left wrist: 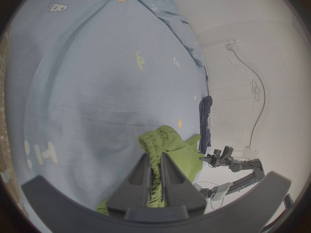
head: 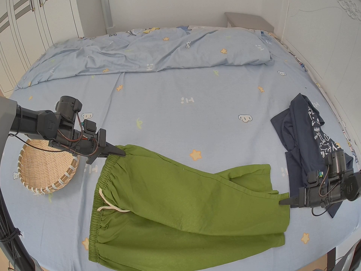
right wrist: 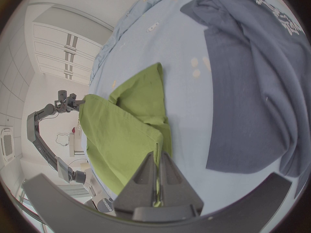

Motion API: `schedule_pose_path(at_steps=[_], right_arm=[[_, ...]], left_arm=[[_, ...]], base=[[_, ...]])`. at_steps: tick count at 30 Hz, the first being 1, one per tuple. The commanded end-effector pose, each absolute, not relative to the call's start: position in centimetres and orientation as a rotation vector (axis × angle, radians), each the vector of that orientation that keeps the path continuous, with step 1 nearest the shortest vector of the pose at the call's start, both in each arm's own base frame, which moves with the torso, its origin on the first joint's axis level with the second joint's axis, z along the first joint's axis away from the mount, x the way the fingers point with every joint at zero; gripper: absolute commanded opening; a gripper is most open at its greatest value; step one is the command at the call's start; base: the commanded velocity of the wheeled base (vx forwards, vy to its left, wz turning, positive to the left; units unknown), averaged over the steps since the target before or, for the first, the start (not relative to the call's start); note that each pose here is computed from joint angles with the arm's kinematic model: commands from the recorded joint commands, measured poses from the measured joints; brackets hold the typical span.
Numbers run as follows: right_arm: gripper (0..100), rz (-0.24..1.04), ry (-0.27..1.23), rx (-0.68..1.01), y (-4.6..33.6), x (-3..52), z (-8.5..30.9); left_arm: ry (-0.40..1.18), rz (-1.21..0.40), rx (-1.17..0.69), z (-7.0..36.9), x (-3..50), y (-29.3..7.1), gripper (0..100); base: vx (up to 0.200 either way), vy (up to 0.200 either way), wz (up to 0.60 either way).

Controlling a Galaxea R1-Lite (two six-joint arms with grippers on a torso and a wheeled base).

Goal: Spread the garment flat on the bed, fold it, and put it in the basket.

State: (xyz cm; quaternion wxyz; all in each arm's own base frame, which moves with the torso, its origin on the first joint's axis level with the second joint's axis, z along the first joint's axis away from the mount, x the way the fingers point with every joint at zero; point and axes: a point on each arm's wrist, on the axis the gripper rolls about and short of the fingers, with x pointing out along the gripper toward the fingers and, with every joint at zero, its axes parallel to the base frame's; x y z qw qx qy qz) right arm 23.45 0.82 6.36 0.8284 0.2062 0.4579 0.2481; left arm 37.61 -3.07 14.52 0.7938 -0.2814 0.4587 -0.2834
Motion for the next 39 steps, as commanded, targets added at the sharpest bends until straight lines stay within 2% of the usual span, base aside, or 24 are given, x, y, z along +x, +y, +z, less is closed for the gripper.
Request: schedule_pose_path(at_steps=[1,7,18,27,39], right_arm=[[0,0.5,0.842,0.39,1.2,23.5,10.5],[0,0.507,0.772,0.356,1.6,25.0,14.6],[0,0.5,0.622,0.278,2.7,29.0,21.1],[0,0.529,0.559,0.236,4.7,33.8,22.5],[0,0.535,0.485,0.224,5.5,39.9,22.5]], left_arm=[[0.892,-0.589,-0.545,17.2,36.0,-1.5,0],[0.837,-0.59,-0.519,18.9,34.6,-0.7,0],[0.814,-0.578,-0.517,18.7,34.9,-0.2,0],[0.746,-0.558,-0.508,18.8,35.4,0.9,0],[0.685,-0.521,-0.499,17.7,36.8,2.7,0]], base=[[0.0,0.0,0.0],[0.0,0.0,0.0],[0.0,0.0,0.0],[0.0,0.0,0.0],[0.0,0.0,0.0]])
